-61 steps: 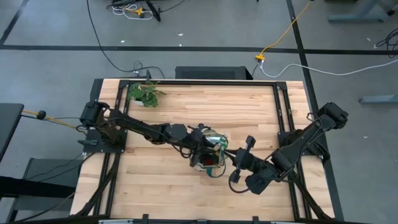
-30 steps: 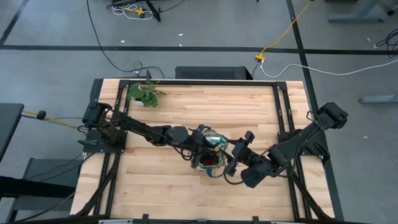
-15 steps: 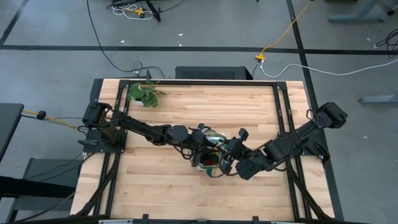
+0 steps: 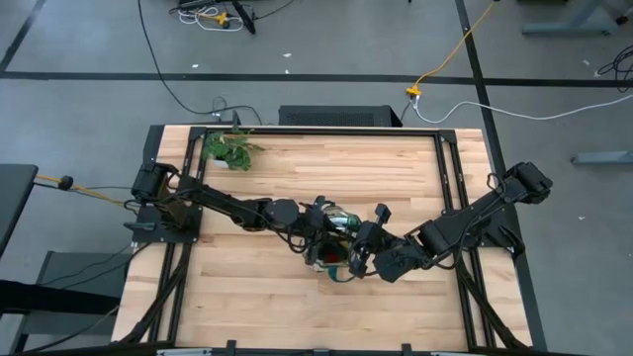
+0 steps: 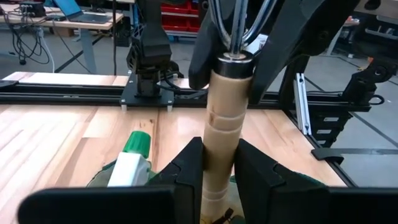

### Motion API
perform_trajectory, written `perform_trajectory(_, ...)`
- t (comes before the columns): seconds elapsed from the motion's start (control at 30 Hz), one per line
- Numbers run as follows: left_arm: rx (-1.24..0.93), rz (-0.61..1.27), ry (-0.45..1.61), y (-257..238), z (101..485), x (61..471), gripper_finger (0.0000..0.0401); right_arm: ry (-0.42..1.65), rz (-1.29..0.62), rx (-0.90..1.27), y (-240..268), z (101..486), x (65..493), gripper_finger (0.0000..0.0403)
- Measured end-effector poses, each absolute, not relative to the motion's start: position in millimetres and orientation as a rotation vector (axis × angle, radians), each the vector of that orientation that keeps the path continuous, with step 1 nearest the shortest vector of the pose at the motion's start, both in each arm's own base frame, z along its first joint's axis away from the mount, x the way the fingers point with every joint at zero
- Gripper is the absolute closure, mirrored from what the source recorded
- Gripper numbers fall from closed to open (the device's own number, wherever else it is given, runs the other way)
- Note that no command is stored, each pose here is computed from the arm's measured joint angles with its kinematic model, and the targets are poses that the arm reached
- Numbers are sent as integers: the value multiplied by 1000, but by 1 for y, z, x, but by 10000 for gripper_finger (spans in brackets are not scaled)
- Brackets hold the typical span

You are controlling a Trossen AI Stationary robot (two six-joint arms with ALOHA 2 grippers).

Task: Pick & Place Garden tools in Gardening bag
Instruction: Put the light brown rake into the green gardening bag

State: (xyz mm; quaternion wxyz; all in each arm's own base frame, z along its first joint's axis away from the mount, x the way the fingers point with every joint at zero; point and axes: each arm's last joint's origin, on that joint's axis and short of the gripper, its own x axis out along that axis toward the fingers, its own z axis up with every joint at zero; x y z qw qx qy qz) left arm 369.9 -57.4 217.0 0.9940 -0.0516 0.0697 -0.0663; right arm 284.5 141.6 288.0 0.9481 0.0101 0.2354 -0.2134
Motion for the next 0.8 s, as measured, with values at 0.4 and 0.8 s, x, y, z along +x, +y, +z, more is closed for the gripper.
perform_trajectory(0.4,-121,-136,153,-57,221,367,196,530,-461,-3,139,278,280,358)
perform_trajectory(0.8,-90,-11,239,-51,239,350,198,536,-408,62,141,257,278,358)
